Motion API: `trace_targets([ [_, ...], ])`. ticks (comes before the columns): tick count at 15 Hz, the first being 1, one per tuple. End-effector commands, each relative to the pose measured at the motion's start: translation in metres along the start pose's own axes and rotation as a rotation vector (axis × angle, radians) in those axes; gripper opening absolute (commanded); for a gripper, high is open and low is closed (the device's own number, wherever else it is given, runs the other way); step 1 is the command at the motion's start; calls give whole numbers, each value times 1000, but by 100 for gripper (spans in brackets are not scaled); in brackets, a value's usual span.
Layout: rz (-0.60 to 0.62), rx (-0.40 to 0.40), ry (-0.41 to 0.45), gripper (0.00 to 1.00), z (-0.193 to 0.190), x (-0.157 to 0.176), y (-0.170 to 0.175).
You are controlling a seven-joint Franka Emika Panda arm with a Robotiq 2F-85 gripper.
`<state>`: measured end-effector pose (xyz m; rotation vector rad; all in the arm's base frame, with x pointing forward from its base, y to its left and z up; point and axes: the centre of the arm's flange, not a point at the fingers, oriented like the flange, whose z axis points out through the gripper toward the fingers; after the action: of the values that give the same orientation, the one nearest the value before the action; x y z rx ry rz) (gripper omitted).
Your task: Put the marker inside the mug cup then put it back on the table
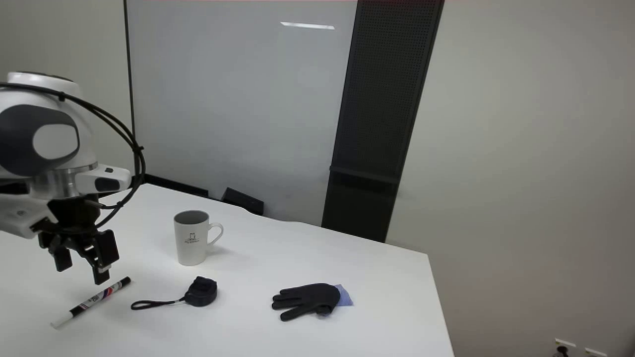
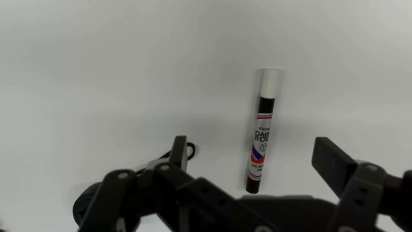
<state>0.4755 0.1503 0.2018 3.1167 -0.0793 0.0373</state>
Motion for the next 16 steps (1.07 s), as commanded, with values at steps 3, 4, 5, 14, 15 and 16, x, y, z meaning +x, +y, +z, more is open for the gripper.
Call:
trace_targets([
  [3,0,0,1,100,0,0,0],
  [4,0,0,1,100,0,0,0],
  [5,0,0,1,100,0,0,0],
  [14,-19,19,30,100,28,-3,-16],
  [15,-9,30,29,100,31,-4,-16],
  [16,2,39,28,100,35,-5,-17],
])
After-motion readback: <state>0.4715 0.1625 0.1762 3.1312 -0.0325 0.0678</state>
